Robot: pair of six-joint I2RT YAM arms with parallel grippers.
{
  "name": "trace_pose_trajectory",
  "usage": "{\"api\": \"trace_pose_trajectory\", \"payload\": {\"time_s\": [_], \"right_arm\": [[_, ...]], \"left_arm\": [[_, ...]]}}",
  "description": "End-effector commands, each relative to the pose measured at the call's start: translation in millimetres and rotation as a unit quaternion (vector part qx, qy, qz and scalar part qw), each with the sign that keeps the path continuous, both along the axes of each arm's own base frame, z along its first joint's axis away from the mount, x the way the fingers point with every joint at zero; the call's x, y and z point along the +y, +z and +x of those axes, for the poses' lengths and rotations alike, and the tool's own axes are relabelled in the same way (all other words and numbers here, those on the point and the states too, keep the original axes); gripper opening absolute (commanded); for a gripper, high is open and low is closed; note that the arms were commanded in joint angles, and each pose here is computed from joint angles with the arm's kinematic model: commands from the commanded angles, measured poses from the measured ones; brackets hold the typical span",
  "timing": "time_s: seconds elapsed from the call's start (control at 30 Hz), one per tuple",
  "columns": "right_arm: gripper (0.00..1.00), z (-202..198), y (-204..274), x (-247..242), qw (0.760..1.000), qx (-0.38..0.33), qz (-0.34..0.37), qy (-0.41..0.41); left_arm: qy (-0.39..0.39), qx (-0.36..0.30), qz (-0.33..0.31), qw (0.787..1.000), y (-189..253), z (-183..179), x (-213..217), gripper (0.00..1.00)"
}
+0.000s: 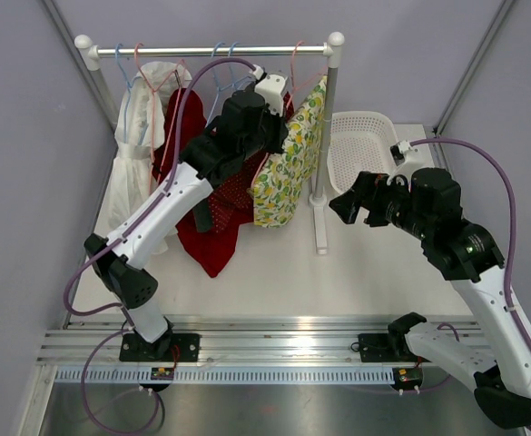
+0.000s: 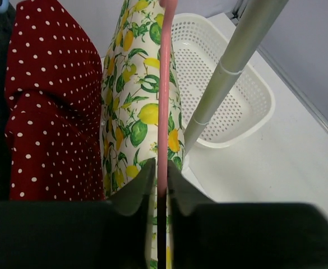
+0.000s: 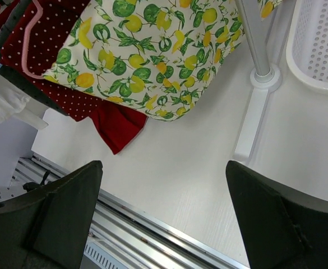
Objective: Remove the skirt from the hanger
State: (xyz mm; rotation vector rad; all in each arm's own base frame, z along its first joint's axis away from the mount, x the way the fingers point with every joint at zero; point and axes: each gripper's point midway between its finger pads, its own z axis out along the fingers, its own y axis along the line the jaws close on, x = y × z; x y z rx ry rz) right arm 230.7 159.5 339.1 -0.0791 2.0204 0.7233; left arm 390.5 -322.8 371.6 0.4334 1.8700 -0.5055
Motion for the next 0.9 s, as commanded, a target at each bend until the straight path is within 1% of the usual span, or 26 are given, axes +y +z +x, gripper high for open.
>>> {"api": "trace_pose_trajectory", "payload": {"time_s": [0.0, 0.07, 0.1, 0.13, 0.17, 0.2, 0.23, 0.3, 0.33, 0.37, 0.47, 0.57, 0.73, 0.87], "right_arm": [[0.99, -4, 6, 6, 1.0, -0.017, 0.007, 0.022], [0.99, -3, 12, 17, 0.998, -0.027, 0.021, 0.05], [0.99, -7, 9, 30, 0.996, -0.018, 0.032, 0.087], [0.99, -6, 9, 38, 0.994, -0.016, 0.041, 0.105], [0.99, -3, 15, 46, 0.991, -0.026, 0.051, 0.122], [1.0, 0, 10, 57, 0.988, -0.013, 0.057, 0.144], [0.99, 3, 11, 61, 0.987, -0.013, 0.06, 0.149], [0.99, 16, 14, 71, 0.987, -0.033, 0.058, 0.148], [0.99, 15, 16, 79, 0.985, -0.041, 0.058, 0.158], [0.99, 22, 19, 85, 0.985, -0.056, 0.055, 0.155], [0.99, 26, 28, 102, 0.982, -0.079, 0.057, 0.161], [1.0, 38, 29, 120, 0.982, -0.092, 0.06, 0.153], [0.99, 34, 40, 149, 0.975, -0.107, 0.074, 0.18], [0.99, 33, 33, 174, 0.973, -0.11, 0.058, 0.196]], "left_arm": [[0.028, -0.069, -0.052, 0.996, 71, -3, 14, 0.0], [0.038, -0.083, -0.053, 0.994, 86, -10, 24, 0.0], [0.042, -0.086, -0.052, 0.994, 90, -13, 27, 0.0], [0.047, -0.099, -0.06, 0.992, 107, -17, 32, 0.0], [0.052, -0.088, -0.051, 0.993, 104, -20, 36, 0.0], [0.055, -0.091, -0.053, 0.993, 112, -24, 39, 0.0], [0.054, -0.098, -0.061, 0.992, 124, -29, 41, 0.0], [0.052, -0.1, -0.063, 0.992, 131, -38, 45, 0.0], [0.053, -0.103, -0.066, 0.991, 134, -40, 47, 0.0], [0.055, -0.102, -0.065, 0.991, 133, -41, 47, 0.0], [0.059, -0.096, -0.068, 0.991, 133, -44, 50, 0.0], [0.054, -0.088, -0.074, 0.992, 129, -50, 48, 0.0], [0.054, -0.084, -0.082, 0.992, 126, -54, 47, 0.0], [0.051, -0.079, -0.092, 0.991, 128, -57, 45, 0.0]]}}
